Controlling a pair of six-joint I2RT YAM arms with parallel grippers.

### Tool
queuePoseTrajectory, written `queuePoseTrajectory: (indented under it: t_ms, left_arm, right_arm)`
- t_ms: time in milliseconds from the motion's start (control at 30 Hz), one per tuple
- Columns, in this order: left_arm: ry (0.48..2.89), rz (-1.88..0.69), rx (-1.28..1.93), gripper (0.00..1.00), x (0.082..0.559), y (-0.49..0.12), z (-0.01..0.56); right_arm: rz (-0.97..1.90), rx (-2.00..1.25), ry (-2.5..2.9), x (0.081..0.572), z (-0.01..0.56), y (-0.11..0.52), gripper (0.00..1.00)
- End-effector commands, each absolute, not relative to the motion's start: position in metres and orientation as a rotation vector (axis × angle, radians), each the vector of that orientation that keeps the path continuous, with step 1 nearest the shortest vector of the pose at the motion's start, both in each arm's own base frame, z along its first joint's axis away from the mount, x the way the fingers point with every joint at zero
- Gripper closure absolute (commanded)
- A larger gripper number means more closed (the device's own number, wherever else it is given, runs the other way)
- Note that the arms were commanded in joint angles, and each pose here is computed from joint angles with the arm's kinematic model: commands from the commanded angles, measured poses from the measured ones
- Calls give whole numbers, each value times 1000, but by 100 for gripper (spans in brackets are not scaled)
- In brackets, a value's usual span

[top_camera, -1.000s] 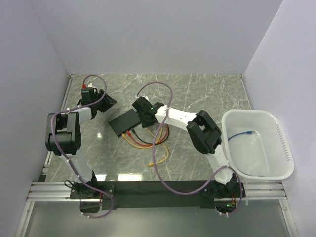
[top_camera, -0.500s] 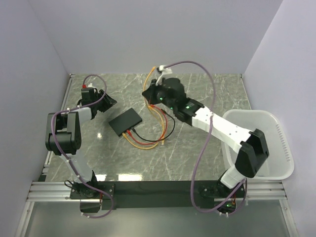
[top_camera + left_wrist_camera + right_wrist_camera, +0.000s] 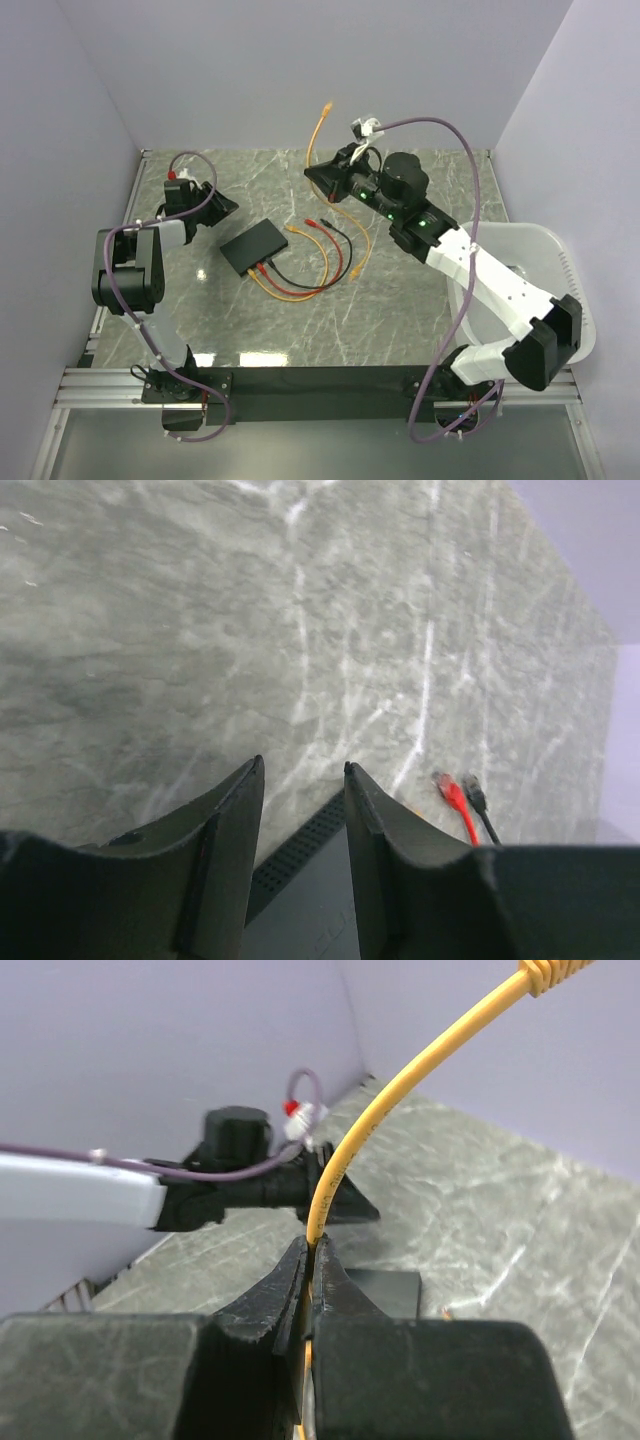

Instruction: Insert the plug into the switch port

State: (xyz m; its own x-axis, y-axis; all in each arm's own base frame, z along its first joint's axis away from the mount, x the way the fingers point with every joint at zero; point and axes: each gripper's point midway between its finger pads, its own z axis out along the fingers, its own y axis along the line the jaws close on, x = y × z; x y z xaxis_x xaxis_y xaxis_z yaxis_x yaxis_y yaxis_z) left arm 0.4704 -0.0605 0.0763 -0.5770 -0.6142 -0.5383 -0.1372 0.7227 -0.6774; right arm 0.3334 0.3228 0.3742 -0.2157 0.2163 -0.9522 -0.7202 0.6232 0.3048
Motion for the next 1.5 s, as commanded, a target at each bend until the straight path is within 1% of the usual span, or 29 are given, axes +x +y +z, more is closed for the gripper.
queuePoseTrajectory:
  t_ms: [0,33,67,100,133,167,233,267,300,367,400,500,633,733,833,867,967,1033,1200,1467]
  left_arm:
    - [1986,-877,-455,56,471,-75,117]
    - [1968,-965,-400,56,466,-86,126]
    - [1900,-1025,-331,56,465,-94,141]
    - [1870,-1101,-327,56,460,-102,151]
    - [1863,-1196,-274,56,447,-113,153]
    - [1757,-1231,-183,56,446,-118,176]
    - [1712,-1362,-136,56,428,-129,190]
    - [1688,-1397,-111,57,423,-132,194]
    - [1623,-1446,-69,57,417,-136,210]
    - [1599,-1510,-39,59,409,-140,213]
    - [1549,-1545,-12,59,403,-142,225]
    - [1530,-1626,-21,60,396,-145,227]
    - [1546,-1664,-44,59,395,-148,224]
    - [1574,-1626,-10,56,397,-157,224]
    - [1648,-1532,-20,55,408,-162,218]
    - [1713,-1477,-27,55,409,-164,209]
    - [1771,-1368,-20,54,414,-170,207]
    - [1769,-1335,-13,53,415,-170,212]
    - [1806,-1340,42,52,413,-183,207]
    - [1845,-1333,78,52,417,-193,196]
  right_arm:
    - [928,-621,1545,312,373,333,100]
    - [954,-665,1625,307,344,342,100]
    - [959,-679,1667,304,327,346,100]
    - [956,-695,1704,300,311,350,100]
    - [931,-707,1778,295,277,355,100]
    - [933,-715,1808,292,263,358,100]
    - [956,-751,1878,279,230,367,100]
    - [945,-749,1899,277,221,368,100]
    - [939,-740,1927,277,211,371,100]
    - [951,-748,1979,267,194,379,100]
    - [952,-762,2002,263,183,385,100]
    - [899,-791,2038,253,163,395,100]
    - [867,-793,2057,256,155,405,100]
    - [880,-790,2056,260,158,414,100]
    - [881,-795,2040,264,162,419,100]
    - [874,-792,2037,266,163,420,100]
    - [841,-790,2048,269,161,418,100]
    - [831,-784,2046,272,163,417,100]
    - [825,-780,2043,273,164,416,100]
    - [819,-747,2019,275,173,413,100]
